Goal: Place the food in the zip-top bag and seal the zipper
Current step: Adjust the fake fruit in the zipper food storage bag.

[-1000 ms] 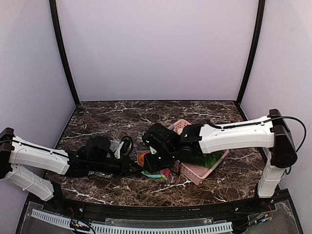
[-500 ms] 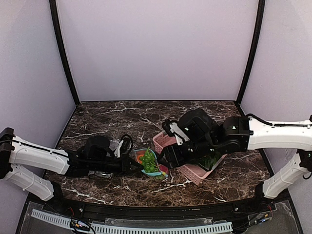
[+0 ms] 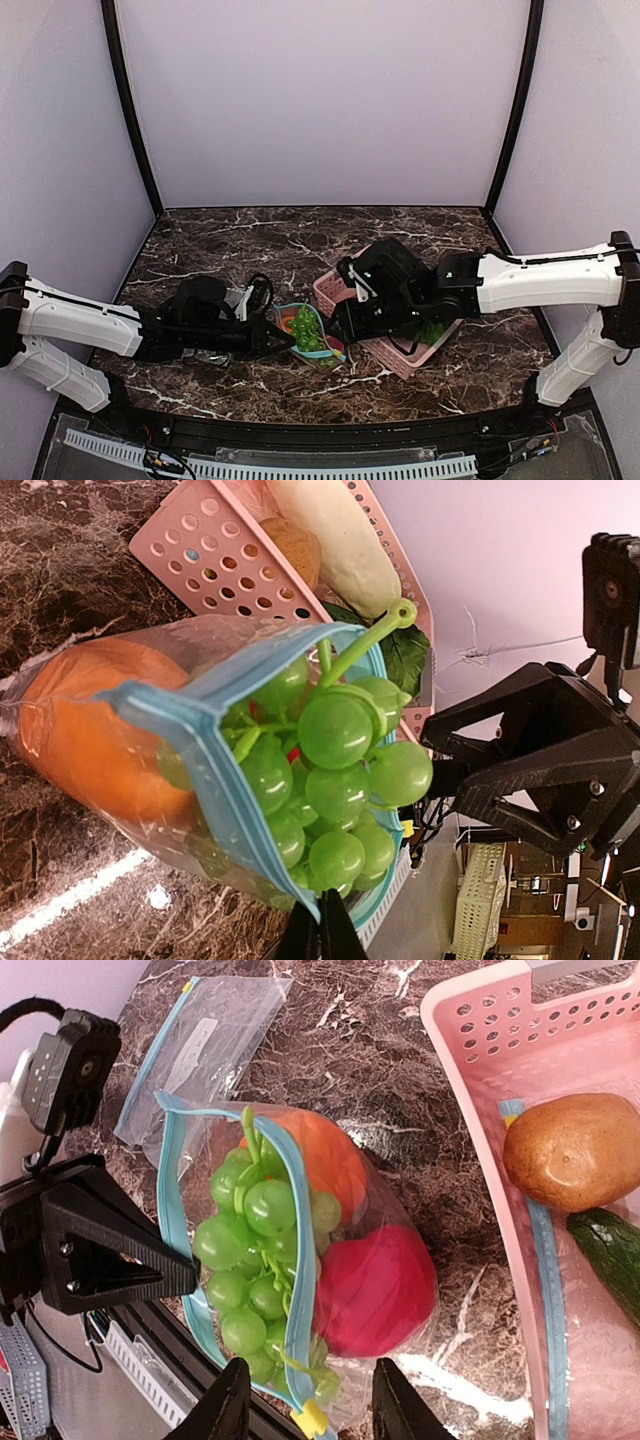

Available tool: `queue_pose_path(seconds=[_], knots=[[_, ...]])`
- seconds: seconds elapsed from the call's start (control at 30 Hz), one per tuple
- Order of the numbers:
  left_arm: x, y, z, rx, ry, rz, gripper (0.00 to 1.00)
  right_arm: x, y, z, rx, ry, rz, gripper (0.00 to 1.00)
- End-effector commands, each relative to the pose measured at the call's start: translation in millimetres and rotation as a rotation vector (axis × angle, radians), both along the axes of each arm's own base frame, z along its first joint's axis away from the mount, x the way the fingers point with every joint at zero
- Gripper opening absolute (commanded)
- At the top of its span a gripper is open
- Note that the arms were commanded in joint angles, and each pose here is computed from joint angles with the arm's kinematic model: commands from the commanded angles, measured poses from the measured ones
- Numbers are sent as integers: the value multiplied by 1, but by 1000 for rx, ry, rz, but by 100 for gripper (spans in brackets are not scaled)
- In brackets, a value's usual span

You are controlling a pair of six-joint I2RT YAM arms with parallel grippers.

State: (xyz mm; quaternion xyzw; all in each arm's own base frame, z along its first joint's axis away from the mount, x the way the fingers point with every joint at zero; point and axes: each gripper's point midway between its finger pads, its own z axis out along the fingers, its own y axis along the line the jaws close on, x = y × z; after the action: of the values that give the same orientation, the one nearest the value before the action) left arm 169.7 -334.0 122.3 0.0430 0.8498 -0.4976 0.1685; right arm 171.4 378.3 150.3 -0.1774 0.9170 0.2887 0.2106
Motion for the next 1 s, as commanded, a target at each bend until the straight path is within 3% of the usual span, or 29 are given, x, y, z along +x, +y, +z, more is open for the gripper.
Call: queue_pose_path(seconds=[0.0,0.27,0.53,0.83,0.97], knots=[[4,-3,15,-26,-28,6,1,8,16,-1,48,17,-8,39],[3,-4,15,-25,-27,1,1,0,27,-2,67,65,36,28],[4,-3,15,-20,-30,5,1,-11,21,-7,51,97,45,24],[3,-2,14,-15,-29,5,1,-14,24,-4,49,76,52,2],[3,-2,15,-16,-29,-1,1,-14,33,8,66,33,86,0]])
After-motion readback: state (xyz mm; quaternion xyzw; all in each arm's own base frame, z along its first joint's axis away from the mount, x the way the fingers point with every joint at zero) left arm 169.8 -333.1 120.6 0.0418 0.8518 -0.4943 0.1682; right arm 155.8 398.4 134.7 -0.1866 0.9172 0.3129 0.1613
